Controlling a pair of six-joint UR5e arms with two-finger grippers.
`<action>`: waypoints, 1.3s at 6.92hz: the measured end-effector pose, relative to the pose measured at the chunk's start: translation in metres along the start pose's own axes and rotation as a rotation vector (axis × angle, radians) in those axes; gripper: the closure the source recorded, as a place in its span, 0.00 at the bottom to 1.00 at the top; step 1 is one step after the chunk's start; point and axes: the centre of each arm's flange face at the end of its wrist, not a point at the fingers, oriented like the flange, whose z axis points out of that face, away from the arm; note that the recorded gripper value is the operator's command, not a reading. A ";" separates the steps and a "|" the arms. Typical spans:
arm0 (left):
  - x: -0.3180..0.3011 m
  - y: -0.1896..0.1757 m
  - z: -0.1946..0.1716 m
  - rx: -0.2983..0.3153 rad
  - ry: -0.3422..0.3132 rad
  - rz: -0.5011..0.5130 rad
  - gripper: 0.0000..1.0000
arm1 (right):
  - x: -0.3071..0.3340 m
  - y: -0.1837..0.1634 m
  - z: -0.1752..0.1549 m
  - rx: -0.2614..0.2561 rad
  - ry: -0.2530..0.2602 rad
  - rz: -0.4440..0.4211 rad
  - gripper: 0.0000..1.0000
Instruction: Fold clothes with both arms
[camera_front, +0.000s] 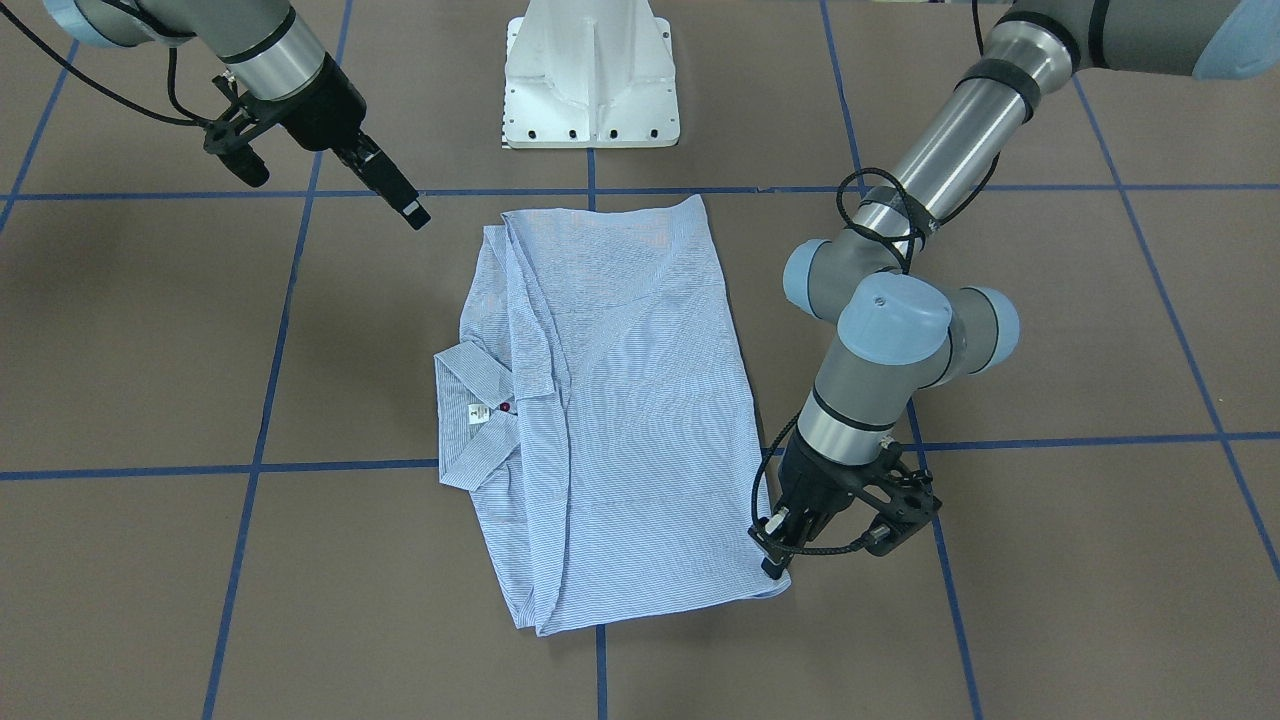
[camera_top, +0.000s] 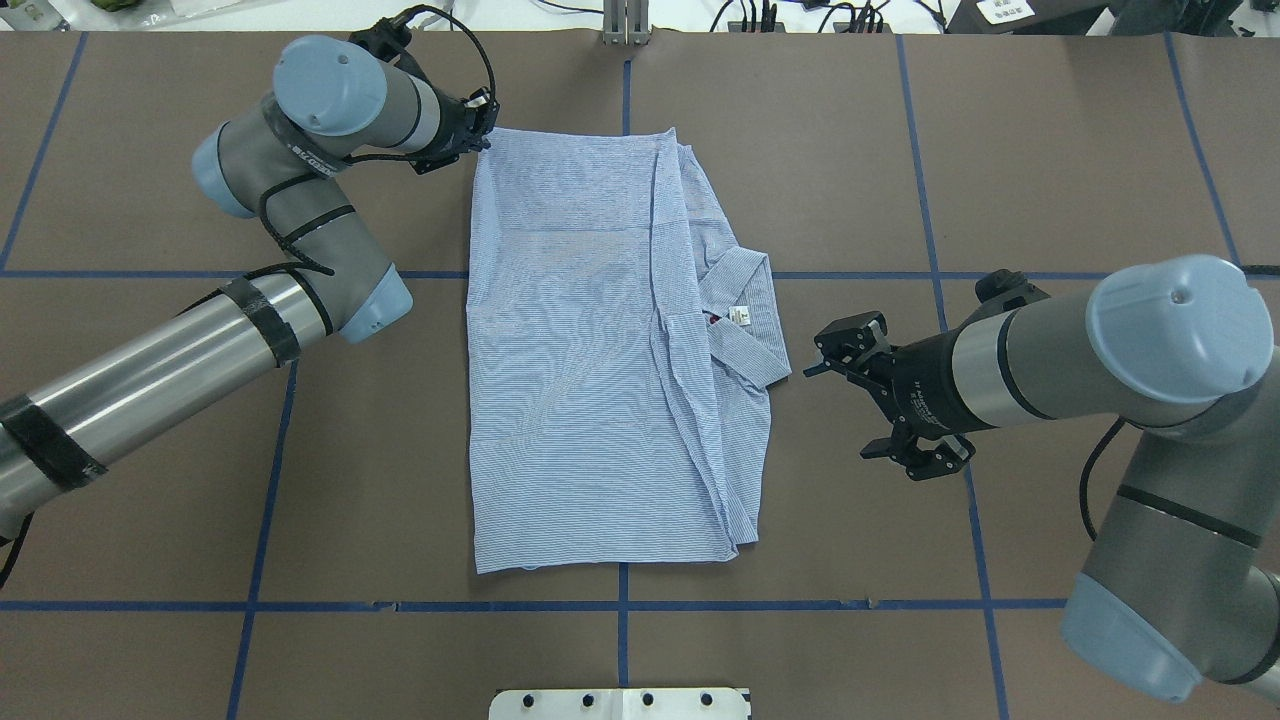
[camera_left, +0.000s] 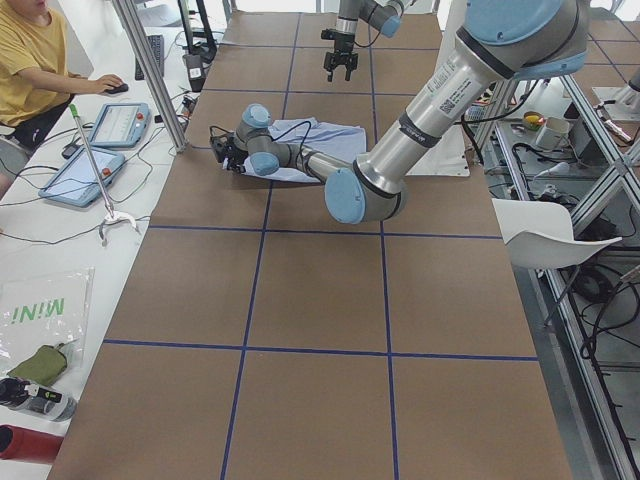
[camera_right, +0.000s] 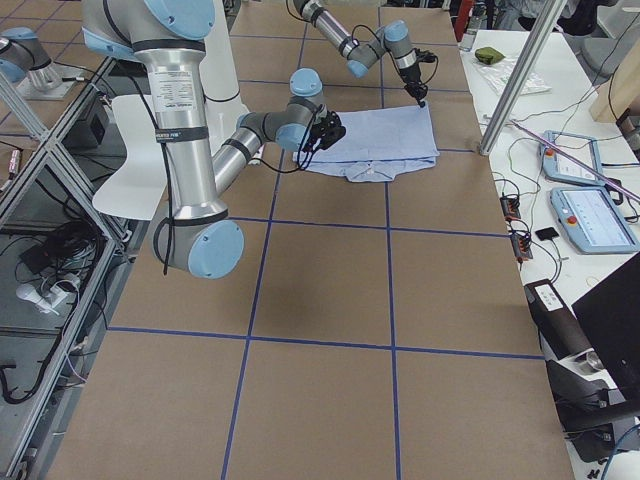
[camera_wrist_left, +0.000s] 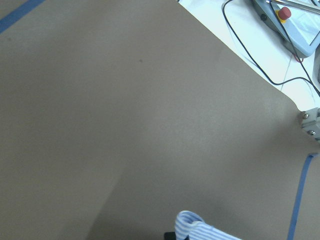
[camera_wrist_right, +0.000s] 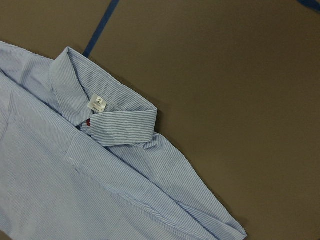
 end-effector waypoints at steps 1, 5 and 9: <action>-0.009 0.001 -0.010 -0.006 0.018 0.040 0.01 | -0.012 0.001 0.007 0.007 -0.008 -0.034 0.00; -0.080 0.020 -0.122 -0.047 0.031 0.286 0.01 | -0.056 0.064 0.096 0.138 0.190 -0.589 0.00; -0.099 0.022 -0.144 -0.051 0.019 0.307 0.01 | -0.085 0.106 0.175 0.200 0.420 -1.156 0.00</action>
